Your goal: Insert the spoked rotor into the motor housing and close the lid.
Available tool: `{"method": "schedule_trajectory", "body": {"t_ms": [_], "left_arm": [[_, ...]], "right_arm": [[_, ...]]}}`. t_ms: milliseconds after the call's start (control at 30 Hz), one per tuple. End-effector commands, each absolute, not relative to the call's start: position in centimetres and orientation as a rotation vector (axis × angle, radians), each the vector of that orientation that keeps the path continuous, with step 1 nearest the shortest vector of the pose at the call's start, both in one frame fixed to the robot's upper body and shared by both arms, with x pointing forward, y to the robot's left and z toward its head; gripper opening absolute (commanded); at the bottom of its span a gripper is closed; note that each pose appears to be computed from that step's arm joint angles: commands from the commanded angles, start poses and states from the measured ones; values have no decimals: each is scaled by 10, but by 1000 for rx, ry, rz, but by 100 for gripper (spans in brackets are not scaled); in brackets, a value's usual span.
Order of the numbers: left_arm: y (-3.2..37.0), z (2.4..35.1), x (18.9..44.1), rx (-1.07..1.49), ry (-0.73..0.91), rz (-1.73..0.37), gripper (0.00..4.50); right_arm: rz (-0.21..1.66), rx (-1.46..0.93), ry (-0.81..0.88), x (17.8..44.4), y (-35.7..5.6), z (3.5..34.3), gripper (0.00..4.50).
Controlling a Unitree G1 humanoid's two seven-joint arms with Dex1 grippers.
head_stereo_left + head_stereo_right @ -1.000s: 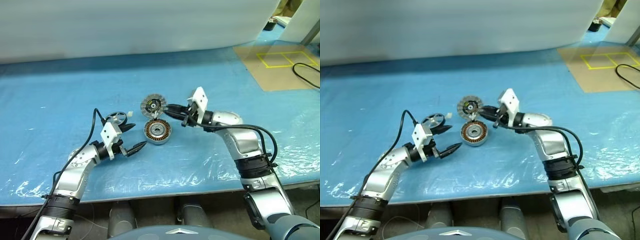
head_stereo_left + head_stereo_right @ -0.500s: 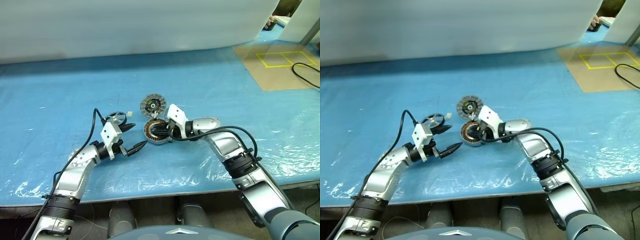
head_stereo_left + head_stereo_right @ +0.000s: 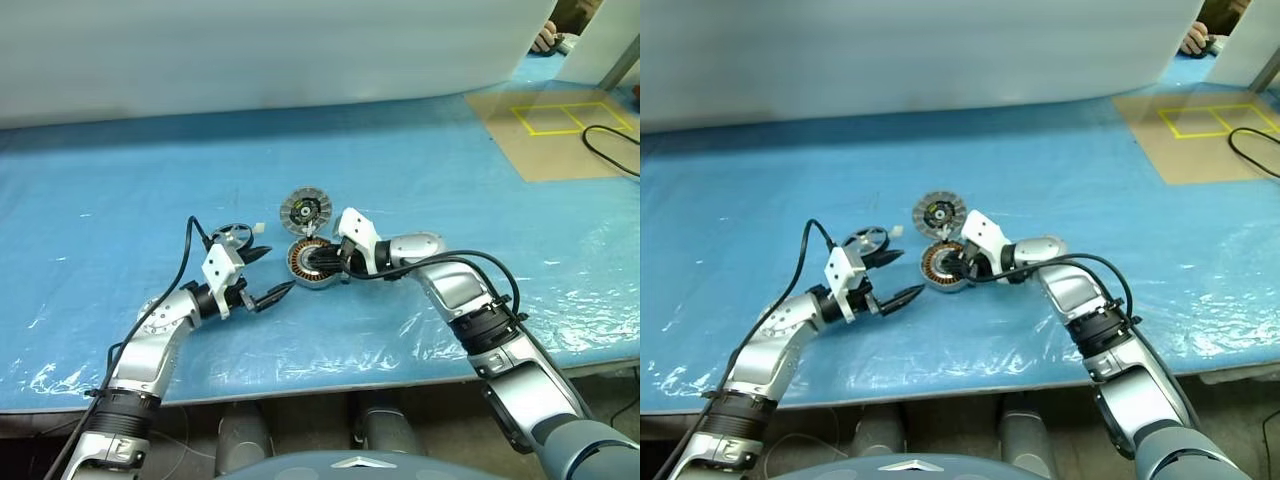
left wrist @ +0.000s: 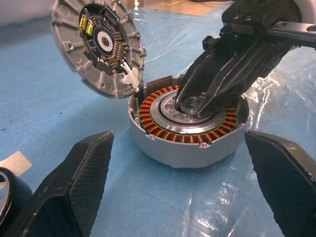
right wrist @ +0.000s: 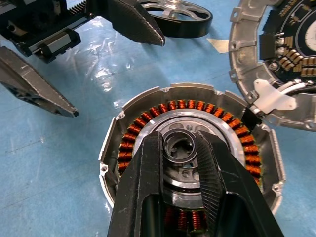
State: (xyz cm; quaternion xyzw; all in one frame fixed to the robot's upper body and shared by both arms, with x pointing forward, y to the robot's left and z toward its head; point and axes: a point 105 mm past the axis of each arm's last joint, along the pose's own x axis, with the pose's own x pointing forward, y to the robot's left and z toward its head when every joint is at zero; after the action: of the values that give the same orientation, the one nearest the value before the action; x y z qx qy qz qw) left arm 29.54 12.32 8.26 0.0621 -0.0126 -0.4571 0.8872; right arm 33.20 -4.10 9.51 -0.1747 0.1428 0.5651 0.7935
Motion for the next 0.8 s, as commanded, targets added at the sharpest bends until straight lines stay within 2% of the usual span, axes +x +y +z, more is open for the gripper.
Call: {"method": "schedule_trajectory", "body": {"t_ms": [33, 800], "left_arm": [[121, 90, 296, 146, -61, -959, 450], [122, 88, 295, 146, -55, -953, 450]], "right_arm": [[1199, -383, 256, 338, -41, 111, 56], [1192, -369, 281, 337, -40, 101, 56]]}}
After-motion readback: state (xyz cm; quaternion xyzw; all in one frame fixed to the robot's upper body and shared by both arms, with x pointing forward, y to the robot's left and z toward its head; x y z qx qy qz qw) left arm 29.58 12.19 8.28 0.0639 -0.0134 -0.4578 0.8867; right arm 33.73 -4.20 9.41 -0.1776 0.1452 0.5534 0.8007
